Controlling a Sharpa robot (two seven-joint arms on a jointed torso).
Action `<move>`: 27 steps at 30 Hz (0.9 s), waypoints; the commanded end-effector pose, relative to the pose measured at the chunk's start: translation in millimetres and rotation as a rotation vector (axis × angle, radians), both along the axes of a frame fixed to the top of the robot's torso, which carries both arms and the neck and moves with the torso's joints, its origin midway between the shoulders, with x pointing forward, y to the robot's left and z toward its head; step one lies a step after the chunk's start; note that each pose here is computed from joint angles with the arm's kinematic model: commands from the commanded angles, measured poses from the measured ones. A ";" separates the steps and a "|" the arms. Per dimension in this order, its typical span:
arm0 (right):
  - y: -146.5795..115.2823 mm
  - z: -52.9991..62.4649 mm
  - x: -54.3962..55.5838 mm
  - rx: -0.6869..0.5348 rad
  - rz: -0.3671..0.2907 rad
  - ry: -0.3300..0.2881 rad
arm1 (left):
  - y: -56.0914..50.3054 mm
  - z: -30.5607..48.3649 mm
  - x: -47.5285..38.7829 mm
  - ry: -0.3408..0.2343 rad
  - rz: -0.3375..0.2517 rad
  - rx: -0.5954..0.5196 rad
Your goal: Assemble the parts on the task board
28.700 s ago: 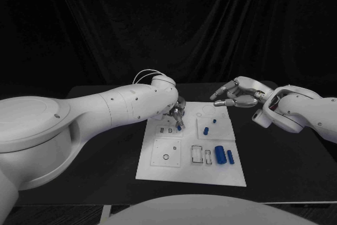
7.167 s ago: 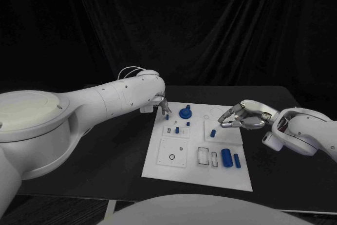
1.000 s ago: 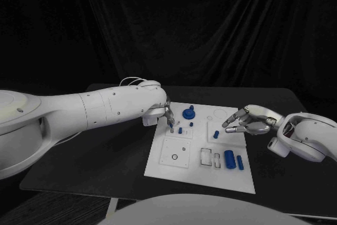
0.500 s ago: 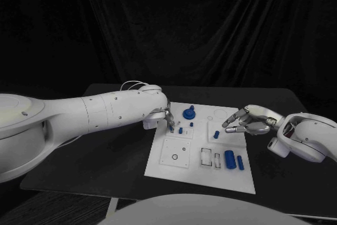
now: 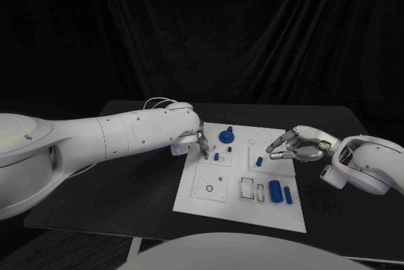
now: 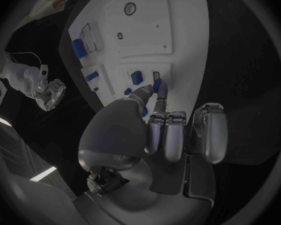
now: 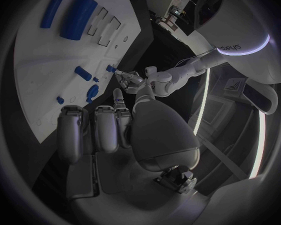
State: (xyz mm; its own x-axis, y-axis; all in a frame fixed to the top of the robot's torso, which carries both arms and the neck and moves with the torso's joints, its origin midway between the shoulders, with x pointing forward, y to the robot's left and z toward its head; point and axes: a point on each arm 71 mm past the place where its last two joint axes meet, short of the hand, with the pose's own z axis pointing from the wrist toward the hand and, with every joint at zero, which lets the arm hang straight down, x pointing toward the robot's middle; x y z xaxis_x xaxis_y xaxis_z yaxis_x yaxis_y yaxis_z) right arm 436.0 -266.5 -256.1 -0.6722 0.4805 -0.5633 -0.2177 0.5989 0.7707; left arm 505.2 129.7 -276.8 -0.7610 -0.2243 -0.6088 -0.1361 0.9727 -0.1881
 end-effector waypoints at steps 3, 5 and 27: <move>-0.5 -1.2 0.0 -0.005 -0.012 0.001 | 2.9 -3.1 -3.2 0.011 0.022 0.020; -0.3 -1.4 0.3 -0.005 -0.011 0.001 | 3.1 -3.2 -4.1 0.016 0.021 0.018; 0.0 -2.9 1.1 -0.007 -0.009 0.005 | 3.5 -4.0 -9.8 0.044 0.007 0.007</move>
State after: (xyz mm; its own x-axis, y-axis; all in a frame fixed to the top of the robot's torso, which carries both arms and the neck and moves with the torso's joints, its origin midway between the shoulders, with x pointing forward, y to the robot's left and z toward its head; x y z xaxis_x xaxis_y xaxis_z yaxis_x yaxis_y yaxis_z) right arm 437.4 -265.8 -257.5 -0.6722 0.4799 -0.5638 -0.2169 0.6005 0.7697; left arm 499.4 133.1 -277.0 -0.7691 -0.2295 -0.5965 -0.1362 0.9707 -0.1978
